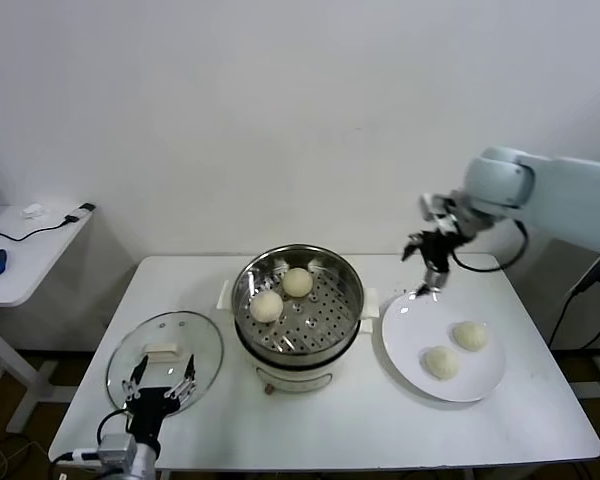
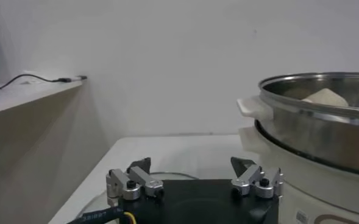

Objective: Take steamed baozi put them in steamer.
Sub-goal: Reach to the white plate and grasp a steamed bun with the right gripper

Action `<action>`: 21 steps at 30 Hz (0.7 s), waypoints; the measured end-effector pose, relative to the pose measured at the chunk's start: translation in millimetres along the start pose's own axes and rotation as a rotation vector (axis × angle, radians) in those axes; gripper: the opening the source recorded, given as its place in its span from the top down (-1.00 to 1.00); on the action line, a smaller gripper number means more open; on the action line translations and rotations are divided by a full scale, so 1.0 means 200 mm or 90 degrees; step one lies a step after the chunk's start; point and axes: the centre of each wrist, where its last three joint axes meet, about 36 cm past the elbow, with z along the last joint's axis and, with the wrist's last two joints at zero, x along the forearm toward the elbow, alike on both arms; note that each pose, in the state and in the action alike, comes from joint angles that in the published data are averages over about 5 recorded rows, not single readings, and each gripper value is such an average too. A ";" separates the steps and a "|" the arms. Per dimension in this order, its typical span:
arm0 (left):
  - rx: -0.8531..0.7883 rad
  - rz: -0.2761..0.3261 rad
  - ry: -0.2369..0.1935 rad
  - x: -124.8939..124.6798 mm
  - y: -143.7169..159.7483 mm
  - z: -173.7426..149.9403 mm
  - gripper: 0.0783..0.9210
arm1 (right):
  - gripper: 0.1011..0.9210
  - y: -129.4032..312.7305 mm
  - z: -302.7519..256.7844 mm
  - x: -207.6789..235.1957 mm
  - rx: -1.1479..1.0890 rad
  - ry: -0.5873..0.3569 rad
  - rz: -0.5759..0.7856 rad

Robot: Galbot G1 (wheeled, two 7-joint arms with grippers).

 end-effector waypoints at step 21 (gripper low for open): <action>-0.008 -0.008 0.006 -0.02 0.02 0.03 -0.77 | -0.76 0.29 0.31 -0.62 -0.065 0.085 -0.022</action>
